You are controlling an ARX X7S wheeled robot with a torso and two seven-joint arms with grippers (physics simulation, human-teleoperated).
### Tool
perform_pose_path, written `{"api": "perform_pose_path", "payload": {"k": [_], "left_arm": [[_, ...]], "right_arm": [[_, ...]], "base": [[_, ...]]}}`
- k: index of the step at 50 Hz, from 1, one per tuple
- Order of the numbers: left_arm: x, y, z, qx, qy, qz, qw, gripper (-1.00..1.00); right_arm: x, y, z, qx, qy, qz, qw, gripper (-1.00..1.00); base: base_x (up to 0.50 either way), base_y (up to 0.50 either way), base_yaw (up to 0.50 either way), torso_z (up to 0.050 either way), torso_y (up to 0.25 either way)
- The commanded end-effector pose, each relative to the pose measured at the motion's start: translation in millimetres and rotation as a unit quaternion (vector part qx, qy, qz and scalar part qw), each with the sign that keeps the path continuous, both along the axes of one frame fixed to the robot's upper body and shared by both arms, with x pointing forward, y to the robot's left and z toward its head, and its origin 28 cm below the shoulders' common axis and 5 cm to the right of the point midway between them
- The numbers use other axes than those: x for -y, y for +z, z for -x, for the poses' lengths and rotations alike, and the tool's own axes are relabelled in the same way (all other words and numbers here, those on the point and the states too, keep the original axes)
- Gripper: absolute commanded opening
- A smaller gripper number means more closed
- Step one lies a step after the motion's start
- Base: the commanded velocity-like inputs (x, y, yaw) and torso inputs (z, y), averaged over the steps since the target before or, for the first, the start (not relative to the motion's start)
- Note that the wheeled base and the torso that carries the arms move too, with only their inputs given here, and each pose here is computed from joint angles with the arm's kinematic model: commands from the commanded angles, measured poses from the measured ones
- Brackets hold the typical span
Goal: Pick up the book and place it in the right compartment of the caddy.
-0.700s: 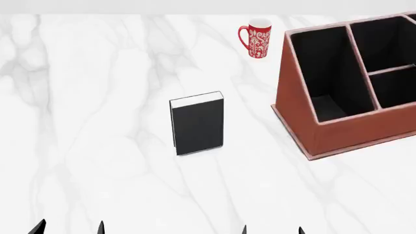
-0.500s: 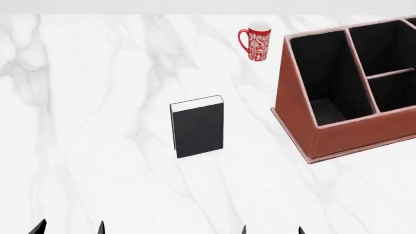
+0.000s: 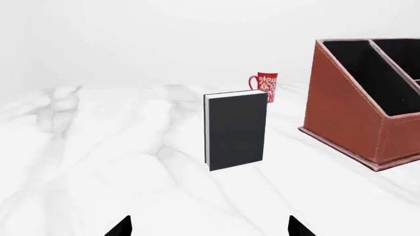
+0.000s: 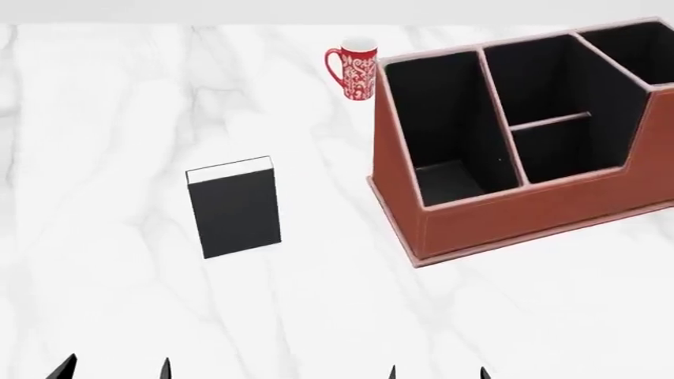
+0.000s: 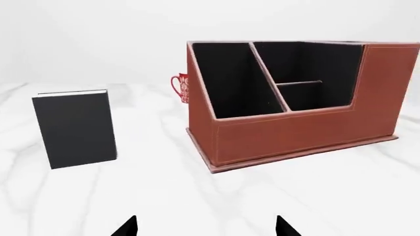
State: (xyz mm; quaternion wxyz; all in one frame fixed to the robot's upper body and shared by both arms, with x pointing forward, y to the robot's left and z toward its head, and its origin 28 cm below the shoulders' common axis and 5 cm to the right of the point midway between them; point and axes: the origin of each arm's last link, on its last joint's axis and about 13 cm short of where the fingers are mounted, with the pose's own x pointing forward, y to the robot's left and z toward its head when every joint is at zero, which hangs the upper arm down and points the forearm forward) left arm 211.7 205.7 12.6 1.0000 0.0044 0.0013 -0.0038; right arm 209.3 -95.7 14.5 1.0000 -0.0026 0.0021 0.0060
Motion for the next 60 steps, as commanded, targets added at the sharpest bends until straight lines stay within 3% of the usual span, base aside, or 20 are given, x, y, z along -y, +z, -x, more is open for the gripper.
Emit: {"api": "perform_pose_path", "payload": {"k": [1, 9, 23, 24, 25, 26, 29, 32, 34, 35, 43, 46, 47, 50, 60], "left_arm": [[0.7, -0.3, -1.0, -0.001, -0.003, -0.004, 1.0, 1.0], [1.0, 0.1, -1.3, -0.001, -0.004, -0.005, 1.0, 1.0], [-2.1, 5.3, 0.6, -0.001, 0.008, -0.007, 1.0, 1.0], [-6.1, 11.9, 2.4, -0.008, 0.023, 0.017, 1.0, 1.0], [-13.3, 22.7, 4.8, -0.01, 0.064, -0.002, 0.998, 1.0], [-13.2, 23.3, 5.0, -0.01, 0.064, -0.002, 0.998, 1.0], [-35.0, 53.5, 18.9, 0.012, 0.136, 0.002, 0.991, 1.0], [-48.7, 71.2, 28.2, 0.02, 0.171, -0.007, 0.985, 1.0], [-62.8, 85.6, 35.7, 0.02, 0.21, -0.026, 0.977, 1.0], [-74.7, 94.2, 41.6, 0.016, 0.239, -0.03, 0.97, 1.0], [-123.3, 140.5, 91.8, 0.053, 0.38, -0.052, 0.922, 1.0], [-131.5, 146.7, 103.2, 0.057, 0.405, -0.051, 0.911, 1.0], [-137.4, 152.2, 113.6, 0.061, 0.425, -0.055, 0.901, 1.0], [-144.1, 158.0, 125.6, 0.06, 0.45, -0.063, 0.889, 1.0], [-146.4, 157.0, 134.4, 0.06, 0.46, -0.063, 0.884, 1.0]], "right_arm": [[0.3, 1.0, -0.3, -0.001, 0.0, 0.0, 1.0, 1.0], [0.6, 1.1, -0.3, 0.002, 0.001, -0.004, 1.0, 1.0], [-0.3, 4.5, -0.5, 0.0, -0.006, 0.005, 1.0, 1.0], [0.6, 11.6, -1.9, -0.004, -0.011, 0.001, 1.0, 1.0], [2.4, 21.6, -5.5, -0.012, -0.018, 0.003, 1.0, 1.0], [2.4, 22.1, -5.4, -0.012, -0.018, 0.003, 1.0, 1.0], [9.8, 64.7, -23.0, -0.028, -0.026, -0.02, 0.999, 1.0], [10.9, 93.9, -32.5, -0.022, -0.018, -0.013, 1.0, 1.0], [11.8, 122.7, -44.4, 0.013, -0.035, 0.008, 0.999, 1.0], [12.7, 143.0, -50.9, 0.03, -0.046, 0.011, 0.998, 1.0], [16.1, 229.8, -100.9, 0.048, -0.06, 0.001, 0.997, 1.0], [15.2, 242.3, -109.6, 0.034, -0.058, -0.005, 0.998, 1.0], [14.2, 252.2, -117.0, 0.047, -0.078, 0.016, 0.996, 1.0], [13.2, 263.4, -127.6, 0.043, -0.086, 0.027, 0.995, 1.0], [12.6, 283.8, -134.0, 0.046, -0.091, 0.017, 0.995, 1.0]], "base": [[0.04, -0.5, 0.0, 0.0, 0.0], [0.04, -0.45, 0.0, 0.0, 0.0], [0.0, 0.0, 0.0, 0.0, 0.0], [0.0, 0.0, 0.0, 0.0, 0.0], [0.0, 0.0, 0.0, 0.0, 0.0], [0.0, 0.0, 0.0, 0.0, 0.0], [0.0, 0.0, 0.0, 0.0, 0.0], [0.0, 0.0, 0.0, 0.0, 0.0], [0.0, 0.0, 0.0, 0.0, 0.0], [0.0, 0.0, 0.0, 0.0, 0.0], [0.0, 0.0, 0.0, 0.0, 0.0], [0.0, 0.0, 0.0, 0.0, 0.0], [0.0, 0.0, 0.0, 0.0, 0.0], [0.0, 0.0, 0.0, 0.0, 0.0], [0.0, 0.0, 0.0, 0.0, 0.0]]}}
